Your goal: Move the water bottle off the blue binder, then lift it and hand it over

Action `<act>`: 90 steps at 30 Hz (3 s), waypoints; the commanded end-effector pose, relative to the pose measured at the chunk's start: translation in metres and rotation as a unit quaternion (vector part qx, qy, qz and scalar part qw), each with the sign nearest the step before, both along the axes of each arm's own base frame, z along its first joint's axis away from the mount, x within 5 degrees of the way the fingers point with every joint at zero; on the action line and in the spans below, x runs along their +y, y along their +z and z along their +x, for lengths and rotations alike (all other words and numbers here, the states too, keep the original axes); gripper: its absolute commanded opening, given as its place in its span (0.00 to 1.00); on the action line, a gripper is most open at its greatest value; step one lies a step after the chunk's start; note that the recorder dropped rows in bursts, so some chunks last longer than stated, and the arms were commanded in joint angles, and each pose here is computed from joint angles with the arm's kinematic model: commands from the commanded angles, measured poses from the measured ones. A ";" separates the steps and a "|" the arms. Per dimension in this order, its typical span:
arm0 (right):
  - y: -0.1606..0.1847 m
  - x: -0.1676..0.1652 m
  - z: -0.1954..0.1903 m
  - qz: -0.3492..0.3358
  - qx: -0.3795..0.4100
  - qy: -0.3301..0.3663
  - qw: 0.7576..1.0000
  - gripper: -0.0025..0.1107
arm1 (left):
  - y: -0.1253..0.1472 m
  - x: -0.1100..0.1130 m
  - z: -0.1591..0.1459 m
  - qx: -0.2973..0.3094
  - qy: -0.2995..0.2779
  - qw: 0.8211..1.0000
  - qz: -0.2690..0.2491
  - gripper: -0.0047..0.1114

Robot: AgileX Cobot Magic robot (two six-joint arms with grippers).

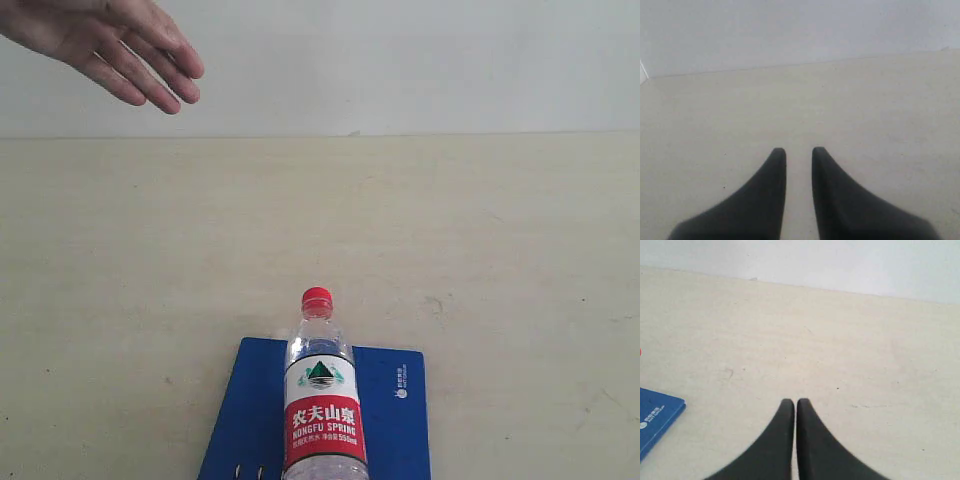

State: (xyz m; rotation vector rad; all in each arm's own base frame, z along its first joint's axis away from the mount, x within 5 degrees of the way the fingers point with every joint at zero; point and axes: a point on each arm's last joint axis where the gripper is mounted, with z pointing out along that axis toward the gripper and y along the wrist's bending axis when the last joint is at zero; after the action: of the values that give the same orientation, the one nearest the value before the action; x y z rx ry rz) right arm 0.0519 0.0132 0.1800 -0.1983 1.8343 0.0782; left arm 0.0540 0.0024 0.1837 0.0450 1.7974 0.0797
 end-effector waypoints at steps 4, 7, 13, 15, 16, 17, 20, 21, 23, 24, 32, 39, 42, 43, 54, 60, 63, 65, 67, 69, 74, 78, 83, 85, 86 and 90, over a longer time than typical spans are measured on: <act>0.001 0.000 0.000 0.002 -0.002 -0.002 1.000 0.02 | 0.002 0.000 0.000 -0.004 -0.004 1.000 0.003 0.19; 0.001 0.000 0.000 0.002 -0.002 -0.002 1.000 0.02 | 0.002 0.000 0.000 -0.004 -0.004 1.000 0.003 0.19; 0.004 -0.002 0.001 -0.019 -0.023 -0.006 1.000 0.02 | 0.002 0.000 0.000 -0.004 -0.004 1.000 0.003 0.19; 0.008 -0.002 0.002 0.002 -0.039 -0.013 0.999 0.02 | 0.002 0.000 0.000 -0.004 -0.004 1.000 0.003 0.19; 0.011 -0.002 0.003 0.053 -0.050 -0.022 0.997 0.02 | 0.002 0.000 0.000 -0.004 -0.004 1.000 0.003 0.19; 0.014 -0.001 0.003 0.133 -0.056 -0.032 0.989 0.02 | 0.002 0.000 0.000 -0.004 -0.004 1.000 0.003 0.19; 0.022 0.000 0.003 0.348 -0.056 -0.056 0.934 0.02 | 0.002 0.000 0.000 -0.004 -0.004 1.000 0.003 0.19; 0.023 0.000 0.004 0.377 -0.055 -0.059 0.923 0.02 | 0.002 0.000 0.000 -0.004 -0.004 1.000 0.003 0.19; 0.025 -0.001 0.004 0.436 -0.055 -0.069 0.896 0.02 | 0.002 0.000 0.000 -0.004 -0.004 1.000 0.003 0.19; 0.026 -0.003 0.004 0.452 -0.062 -0.076 0.886 0.02 | 0.002 0.000 0.000 -0.004 -0.004 1.000 0.003 0.19; 0.029 -0.007 0.004 0.490 -0.080 -0.090 0.863 0.02 | 0.002 0.000 0.000 -0.004 -0.004 1.000 0.003 0.19; 0.047 0.002 -0.001 0.335 -0.088 -0.030 0.938 0.02 | 0.002 0.000 0.000 -0.004 -0.004 1.000 0.003 0.19; 0.077 0.003 0.005 0.269 -0.102 -0.019 0.958 0.02 | 0.002 0.000 0.000 -0.004 -0.004 1.000 0.003 0.19; 0.082 0.004 0.011 0.252 -0.085 -0.017 0.964 0.02 | 0.002 0.000 0.000 -0.004 -0.004 1.000 0.003 0.19; 0.050 0.047 0.122 0.093 0.289 0.243 0.921 0.15 | 0.002 0.000 0.000 -0.004 -0.004 1.000 0.003 0.19; 0.045 0.059 0.180 0.075 0.240 0.337 0.907 0.43 | 0.002 0.000 0.000 -0.004 -0.004 1.000 0.003 0.19; 0.046 0.055 0.204 0.067 0.190 0.295 0.934 0.43 | 0.002 0.000 0.000 -0.004 -0.004 1.000 0.003 0.19; 0.041 0.052 0.219 0.108 0.199 0.246 0.942 0.43 | 0.002 0.000 0.000 -0.004 -0.004 1.000 0.003 0.19; 0.034 0.062 0.228 0.181 0.234 0.256 0.920 0.43 | 0.002 0.000 0.000 -0.004 -0.004 1.000 0.003 0.19; 0.022 0.080 0.239 0.198 0.265 0.273 0.903 0.49 | 0.002 0.000 0.000 -0.004 -0.004 1.000 0.003 0.19; -0.004 0.125 0.266 0.207 0.321 0.285 0.879 0.56 | 0.002 0.000 0.000 -0.004 -0.004 1.000 0.003 0.19; -0.024 0.137 0.275 0.236 0.364 0.265 0.861 0.56 | 0.002 0.000 0.000 -0.004 -0.004 1.000 0.003 0.19; -0.049 0.153 0.280 0.258 0.406 0.283 0.830 0.56 | 0.002 0.000 0.000 -0.004 -0.004 1.000 0.003 0.19; -0.056 0.156 0.281 0.268 0.420 0.289 0.818 0.56 | 0.002 0.000 0.000 -0.004 -0.004 1.000 0.003 0.19; -0.058 0.157 0.281 0.272 0.424 0.291 0.814 0.56 | 0.002 0.000 0.000 -0.004 -0.004 1.000 0.003 0.19; -0.070 0.158 0.280 0.277 0.442 0.287 0.804 0.56 | 0.002 0.000 0.000 -0.004 -0.004 1.000 0.003 0.19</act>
State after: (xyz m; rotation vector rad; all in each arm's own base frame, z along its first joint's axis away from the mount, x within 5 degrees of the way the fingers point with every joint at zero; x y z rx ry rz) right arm 0.3333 0.1691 0.1138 -0.3249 2.4903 1.2801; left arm 0.0540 0.0024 0.1837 0.0450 1.7974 0.0797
